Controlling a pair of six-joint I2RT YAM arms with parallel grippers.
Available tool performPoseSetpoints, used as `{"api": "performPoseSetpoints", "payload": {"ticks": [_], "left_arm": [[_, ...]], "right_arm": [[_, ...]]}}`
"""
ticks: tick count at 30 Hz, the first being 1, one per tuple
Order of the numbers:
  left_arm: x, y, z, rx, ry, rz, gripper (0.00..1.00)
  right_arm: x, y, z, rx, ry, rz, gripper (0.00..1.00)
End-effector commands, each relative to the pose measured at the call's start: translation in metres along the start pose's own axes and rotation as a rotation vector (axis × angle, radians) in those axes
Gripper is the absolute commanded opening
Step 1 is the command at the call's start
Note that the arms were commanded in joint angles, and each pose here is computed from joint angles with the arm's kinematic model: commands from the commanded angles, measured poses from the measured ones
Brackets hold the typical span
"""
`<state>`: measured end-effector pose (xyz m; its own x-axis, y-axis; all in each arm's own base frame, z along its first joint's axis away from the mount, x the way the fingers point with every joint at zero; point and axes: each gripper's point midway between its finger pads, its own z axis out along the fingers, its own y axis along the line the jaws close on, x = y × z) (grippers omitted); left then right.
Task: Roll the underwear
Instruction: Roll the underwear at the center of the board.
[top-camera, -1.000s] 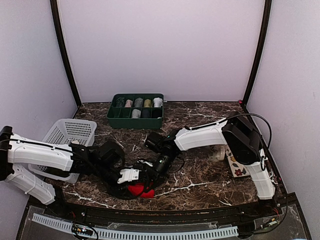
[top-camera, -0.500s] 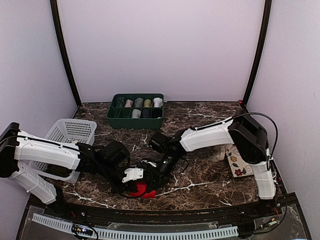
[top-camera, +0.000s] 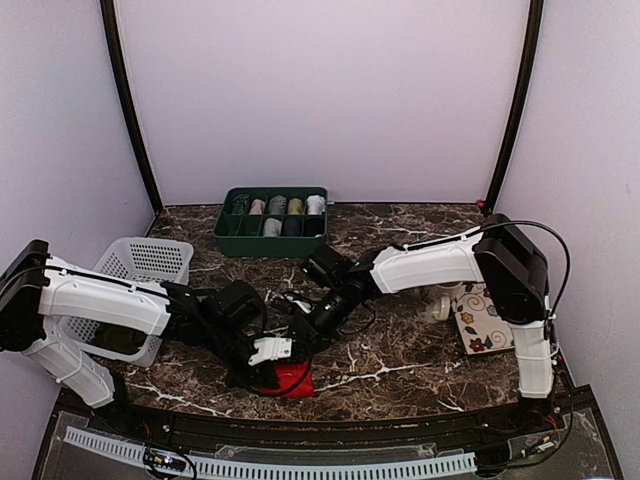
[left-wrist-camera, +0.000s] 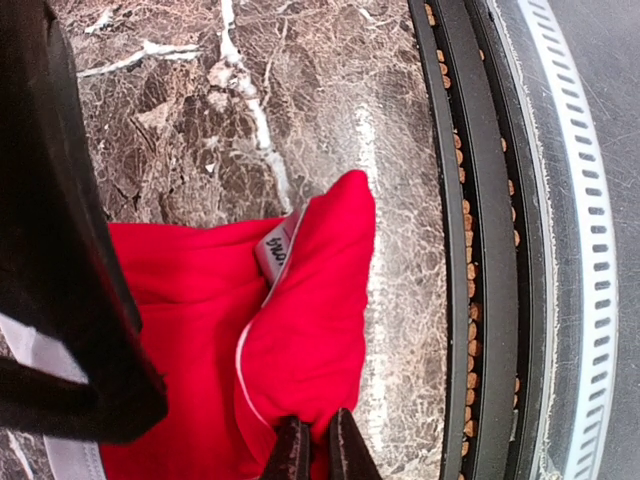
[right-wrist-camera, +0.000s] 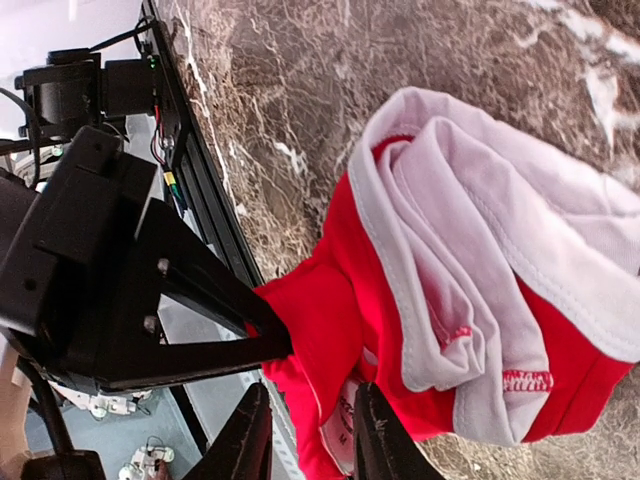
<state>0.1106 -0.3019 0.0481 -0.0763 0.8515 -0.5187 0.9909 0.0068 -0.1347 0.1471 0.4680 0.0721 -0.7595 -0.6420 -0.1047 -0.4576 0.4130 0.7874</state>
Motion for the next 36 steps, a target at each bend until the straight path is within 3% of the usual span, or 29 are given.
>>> {"api": "performPoseSetpoints", "payload": {"ticks": [1, 9, 14, 25, 32, 36], "left_arm": [[0.025, -0.009, 0.005, 0.055, 0.093, -0.083, 0.0], [0.016, 0.006, -0.006, 0.111, 0.056, -0.217, 0.0], [0.014, 0.015, -0.001, 0.174, 0.072, -0.289, 0.0], [0.024, 0.027, 0.021, 0.275, 0.151, -0.411, 0.0], [0.032, 0.04, 0.021, 0.288, 0.147, -0.468, 0.0], [0.036, 0.043, 0.027, 0.308, 0.161, -0.479, 0.0]], "right_arm": [[-0.01, 0.002, 0.011, -0.016, -0.018, -0.026, 0.27], [0.016, -0.074, 0.01, 0.145, 0.001, 0.053, 0.25], [0.016, -0.09, -0.003, 0.191, 0.0, 0.03, 0.25], [-0.015, -0.063, -0.064, 0.241, -0.236, -0.137, 0.27], [0.015, -0.043, -0.088, 0.217, -0.376, -0.285, 0.35], [0.017, -0.01, -0.091, 0.176, -0.45, -0.452, 0.41]]}}
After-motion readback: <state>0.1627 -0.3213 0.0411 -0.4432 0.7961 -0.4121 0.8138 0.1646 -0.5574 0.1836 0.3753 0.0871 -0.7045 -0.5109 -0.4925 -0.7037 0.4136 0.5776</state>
